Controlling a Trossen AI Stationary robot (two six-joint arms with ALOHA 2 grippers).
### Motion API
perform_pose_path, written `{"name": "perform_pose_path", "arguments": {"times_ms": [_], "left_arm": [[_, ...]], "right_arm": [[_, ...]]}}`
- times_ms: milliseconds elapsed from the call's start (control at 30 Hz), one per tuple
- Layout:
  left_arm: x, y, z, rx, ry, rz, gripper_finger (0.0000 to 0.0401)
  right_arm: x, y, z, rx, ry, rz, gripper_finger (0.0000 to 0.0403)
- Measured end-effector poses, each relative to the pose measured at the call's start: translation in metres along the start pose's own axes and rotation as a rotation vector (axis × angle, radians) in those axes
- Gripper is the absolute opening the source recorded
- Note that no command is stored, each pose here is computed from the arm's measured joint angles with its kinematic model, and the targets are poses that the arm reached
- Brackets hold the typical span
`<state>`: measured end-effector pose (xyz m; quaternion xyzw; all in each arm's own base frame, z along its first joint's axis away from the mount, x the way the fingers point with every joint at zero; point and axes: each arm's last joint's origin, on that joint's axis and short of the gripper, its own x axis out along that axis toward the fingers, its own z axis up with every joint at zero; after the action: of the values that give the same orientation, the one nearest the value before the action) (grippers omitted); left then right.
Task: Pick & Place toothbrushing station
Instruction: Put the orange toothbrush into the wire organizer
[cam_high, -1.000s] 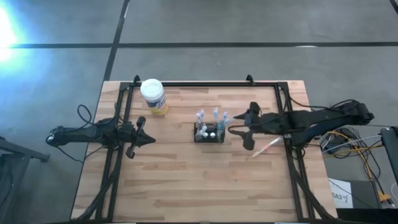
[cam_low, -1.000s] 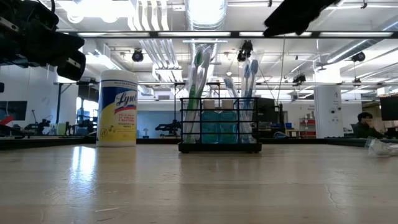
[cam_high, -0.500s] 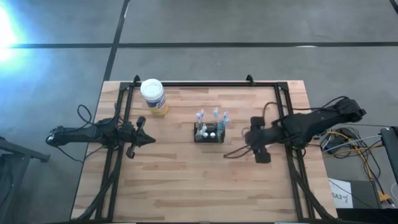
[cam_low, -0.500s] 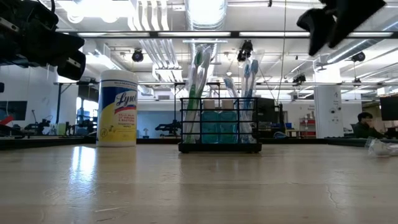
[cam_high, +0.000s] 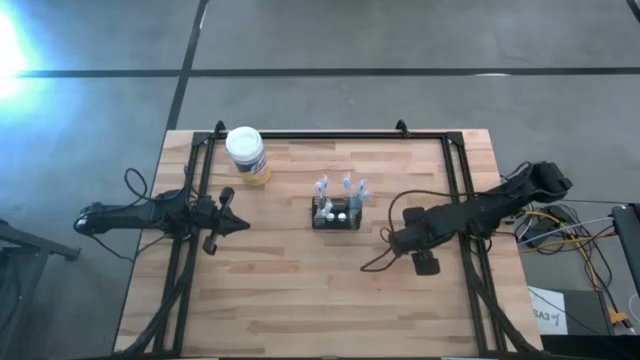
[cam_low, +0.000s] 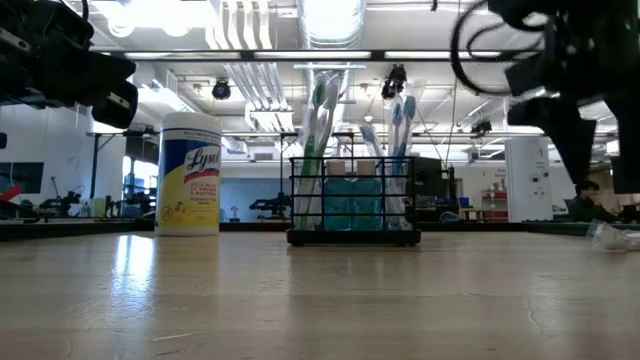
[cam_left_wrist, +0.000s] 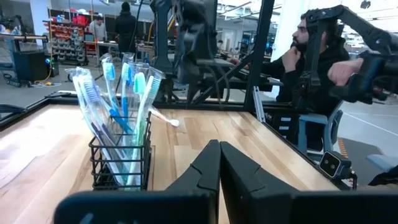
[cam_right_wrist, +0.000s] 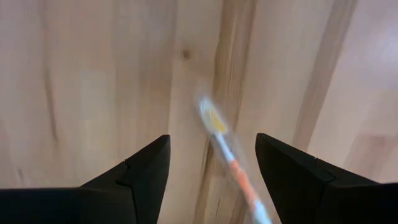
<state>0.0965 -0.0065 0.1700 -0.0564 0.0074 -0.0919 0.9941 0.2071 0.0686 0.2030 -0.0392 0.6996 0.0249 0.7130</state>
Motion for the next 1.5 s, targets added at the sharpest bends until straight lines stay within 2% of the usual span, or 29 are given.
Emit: {"name": "perform_pose_path", "arguments": {"times_ms": [233, 433, 633, 867, 1200, 1333, 1500], "left_arm": [[0.000, 0.000, 0.000, 0.008, 0.000, -0.001, 0.0016], [0.000, 0.000, 0.000, 0.022, 0.000, 0.000, 0.0010], [0.000, 0.000, 0.000, 0.024, 0.000, 0.000, 0.0010], [0.000, 0.000, 0.000, 0.032, -0.001, 0.000, 0.0016], [0.000, 0.000, 0.000, 0.030, 0.000, 0.003, 0.0016], [0.000, 0.000, 0.000, 0.030, 0.000, 0.003, 0.0016], [0.000, 0.000, 0.000, 0.030, 0.000, 0.003, 0.0016]], "right_arm": [[0.021, -0.004, -0.020, 0.062, 0.072, -0.013, 0.0226], [0.034, -0.005, -0.025, 0.078, 0.064, -0.007, 0.0226], [0.049, -0.007, -0.037, 0.105, 0.117, -0.024, 0.0226], [0.059, -0.013, -0.030, 0.198, 0.095, -0.035, 0.0226], [0.079, -0.018, -0.020, 0.235, 0.198, -0.015, 0.0222], [0.079, -0.017, -0.014, 0.226, 0.210, -0.019, 0.0189], [0.076, -0.016, -0.009, 0.218, 0.197, -0.020, 0.0108]]}}
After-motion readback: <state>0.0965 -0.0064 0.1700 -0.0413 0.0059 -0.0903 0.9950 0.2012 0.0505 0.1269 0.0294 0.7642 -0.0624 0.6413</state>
